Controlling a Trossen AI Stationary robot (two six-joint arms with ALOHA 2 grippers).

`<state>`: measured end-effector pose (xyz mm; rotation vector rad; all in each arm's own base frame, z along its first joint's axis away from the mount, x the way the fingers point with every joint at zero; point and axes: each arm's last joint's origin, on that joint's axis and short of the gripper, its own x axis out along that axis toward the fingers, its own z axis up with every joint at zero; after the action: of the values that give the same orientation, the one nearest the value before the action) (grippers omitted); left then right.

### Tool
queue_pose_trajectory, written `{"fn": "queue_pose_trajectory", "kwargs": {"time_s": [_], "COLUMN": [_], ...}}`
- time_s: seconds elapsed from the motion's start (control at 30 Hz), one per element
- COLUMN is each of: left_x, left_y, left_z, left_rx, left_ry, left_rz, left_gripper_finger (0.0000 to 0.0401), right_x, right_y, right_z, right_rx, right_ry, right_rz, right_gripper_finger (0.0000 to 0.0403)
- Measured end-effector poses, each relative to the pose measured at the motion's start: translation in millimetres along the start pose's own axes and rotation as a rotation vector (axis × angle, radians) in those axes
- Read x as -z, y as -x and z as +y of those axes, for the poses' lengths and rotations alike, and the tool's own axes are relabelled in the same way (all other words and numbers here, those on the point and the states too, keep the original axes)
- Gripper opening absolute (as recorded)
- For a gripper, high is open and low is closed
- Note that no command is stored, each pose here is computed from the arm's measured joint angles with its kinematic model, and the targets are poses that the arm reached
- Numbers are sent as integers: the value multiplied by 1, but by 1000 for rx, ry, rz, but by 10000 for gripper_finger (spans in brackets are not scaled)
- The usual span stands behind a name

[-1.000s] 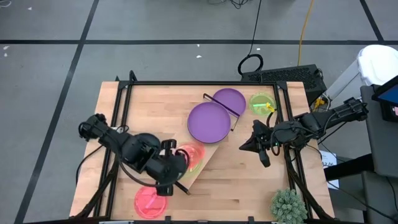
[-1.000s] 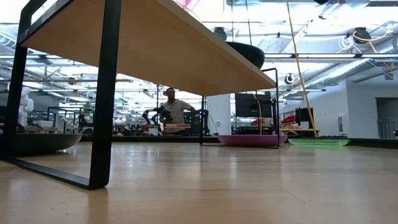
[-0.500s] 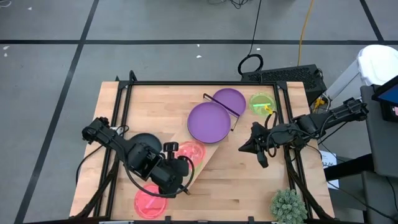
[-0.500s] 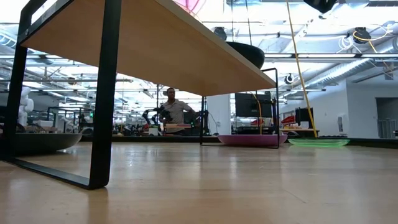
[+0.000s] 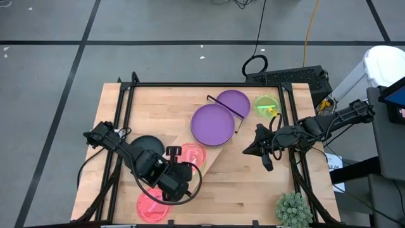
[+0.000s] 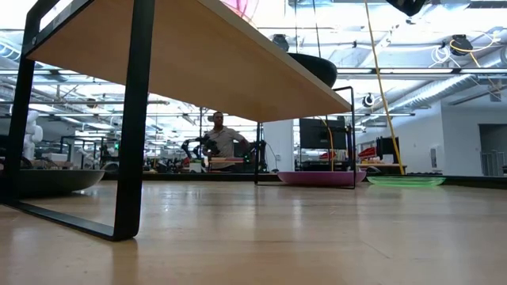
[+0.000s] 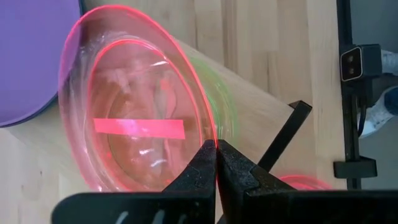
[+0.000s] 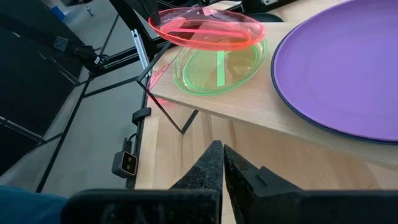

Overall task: Place and stack plates onto a shelf
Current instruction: Stack the top pink plate on top of the green plate on the shelf

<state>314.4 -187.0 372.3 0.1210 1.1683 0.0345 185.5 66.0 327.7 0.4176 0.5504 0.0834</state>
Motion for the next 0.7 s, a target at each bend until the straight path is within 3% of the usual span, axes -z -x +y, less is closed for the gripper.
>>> {"fn": "queue_pose_trajectory", "kwargs": {"time_s": [0.7], "left_x": [3], "left_y": [-12], "left_z": [4], "left_rx": [-35], "left_ry": [39], "left_rz": [50], "left_gripper_finger": [3], "right_x": [0], "right_y": [0], "right_z": [0], "right_rx": [0], "right_ry": [1], "right_rz": [-1], "right_gripper_finger": [0]}}
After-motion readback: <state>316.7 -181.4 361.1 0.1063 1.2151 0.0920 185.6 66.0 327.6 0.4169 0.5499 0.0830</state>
